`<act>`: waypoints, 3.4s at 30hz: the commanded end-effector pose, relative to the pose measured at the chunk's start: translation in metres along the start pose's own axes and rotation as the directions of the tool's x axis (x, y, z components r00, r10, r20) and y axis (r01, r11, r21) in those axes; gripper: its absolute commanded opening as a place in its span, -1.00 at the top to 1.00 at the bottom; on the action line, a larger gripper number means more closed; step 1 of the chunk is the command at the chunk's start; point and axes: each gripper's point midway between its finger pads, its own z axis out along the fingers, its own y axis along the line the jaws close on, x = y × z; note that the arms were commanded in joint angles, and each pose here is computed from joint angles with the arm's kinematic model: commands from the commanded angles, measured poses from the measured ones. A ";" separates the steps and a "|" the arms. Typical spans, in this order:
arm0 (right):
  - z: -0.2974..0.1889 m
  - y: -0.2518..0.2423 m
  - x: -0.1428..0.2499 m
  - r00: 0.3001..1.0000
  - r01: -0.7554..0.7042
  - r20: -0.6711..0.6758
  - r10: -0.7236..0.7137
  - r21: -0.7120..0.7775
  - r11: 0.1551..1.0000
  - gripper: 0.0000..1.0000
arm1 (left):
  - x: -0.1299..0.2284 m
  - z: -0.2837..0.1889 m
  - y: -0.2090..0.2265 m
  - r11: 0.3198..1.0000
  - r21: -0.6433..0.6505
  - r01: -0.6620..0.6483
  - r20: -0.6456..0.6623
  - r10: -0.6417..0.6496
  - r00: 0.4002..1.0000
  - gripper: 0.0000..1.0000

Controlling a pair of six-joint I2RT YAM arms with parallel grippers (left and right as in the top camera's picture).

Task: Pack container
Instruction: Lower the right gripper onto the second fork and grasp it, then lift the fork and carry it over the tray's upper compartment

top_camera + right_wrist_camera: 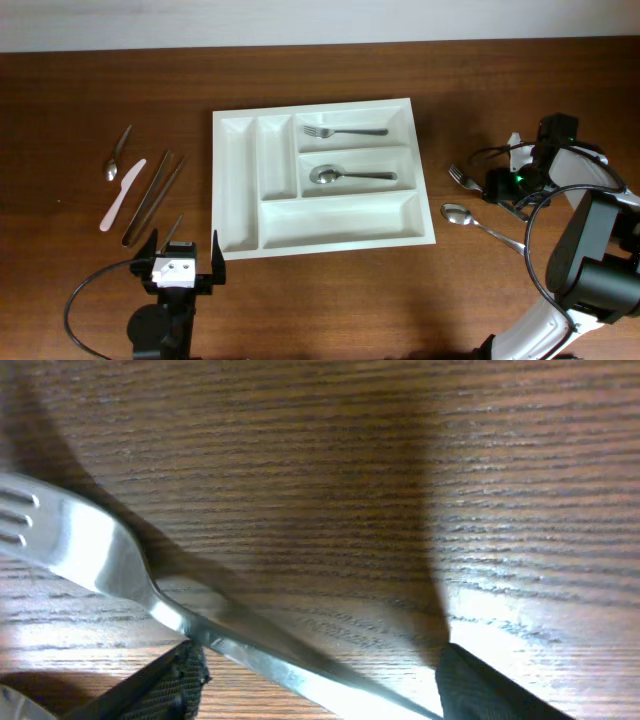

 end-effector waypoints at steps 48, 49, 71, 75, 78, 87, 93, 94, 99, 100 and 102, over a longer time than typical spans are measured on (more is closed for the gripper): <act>0.022 0.012 -0.021 0.994 -0.069 0.078 0.077 -0.102 0.992 -0.33 | 0.001 0.000 -0.002 1.000 0.007 0.012 0.004 -0.012 1.000 -0.98; 0.025 0.012 -0.020 0.994 -0.071 0.071 0.078 -0.104 0.992 -0.32 | 0.001 0.000 -0.002 1.000 0.007 0.012 0.004 -0.012 1.000 -0.99; 0.029 0.014 -0.014 0.996 -0.077 0.044 0.082 -0.113 0.991 0.88 | 0.001 0.000 -0.002 1.000 0.007 0.012 0.004 -0.012 1.000 -0.98; 0.029 0.014 -0.014 0.996 -0.077 0.043 0.082 -0.113 0.991 0.92 | 0.001 0.000 -0.002 1.000 0.007 0.012 0.004 -0.012 1.000 -0.98; 0.029 0.014 -0.014 0.996 -0.077 0.043 0.082 -0.113 0.991 0.93 | 0.001 0.000 -0.002 1.000 0.007 0.012 0.004 -0.012 1.000 -0.98; 0.024 0.013 -0.021 0.995 -0.073 0.058 0.080 -0.111 0.991 0.93 | 0.001 0.000 -0.002 1.000 0.007 0.012 0.004 -0.012 1.000 -0.99; 0.009 0.012 -0.038 0.994 -0.069 0.074 0.077 -0.109 0.992 0.93 | 0.001 0.000 -0.002 1.000 0.007 0.012 0.004 -0.012 1.000 -0.98; 0.006 0.012 -0.041 0.994 -0.068 0.078 0.077 -0.108 0.992 0.92 | 0.001 0.000 -0.002 1.000 0.007 0.012 0.004 -0.012 1.000 -0.99; -0.010 0.010 -0.056 0.992 -0.063 0.101 0.073 -0.102 0.993 0.92 | 0.001 0.000 -0.002 1.000 0.007 0.012 0.004 -0.012 1.000 -0.99; -0.013 0.010 -0.059 0.992 -0.062 0.107 0.073 -0.101 0.993 0.92 | 0.001 0.000 -0.002 1.000 0.007 0.012 0.004 -0.012 1.000 -0.99; -0.020 0.009 -0.067 0.990 -0.058 0.121 0.070 -0.099 0.993 0.92 | 0.001 0.000 -0.002 1.000 0.007 0.012 0.004 -0.012 1.000 -0.99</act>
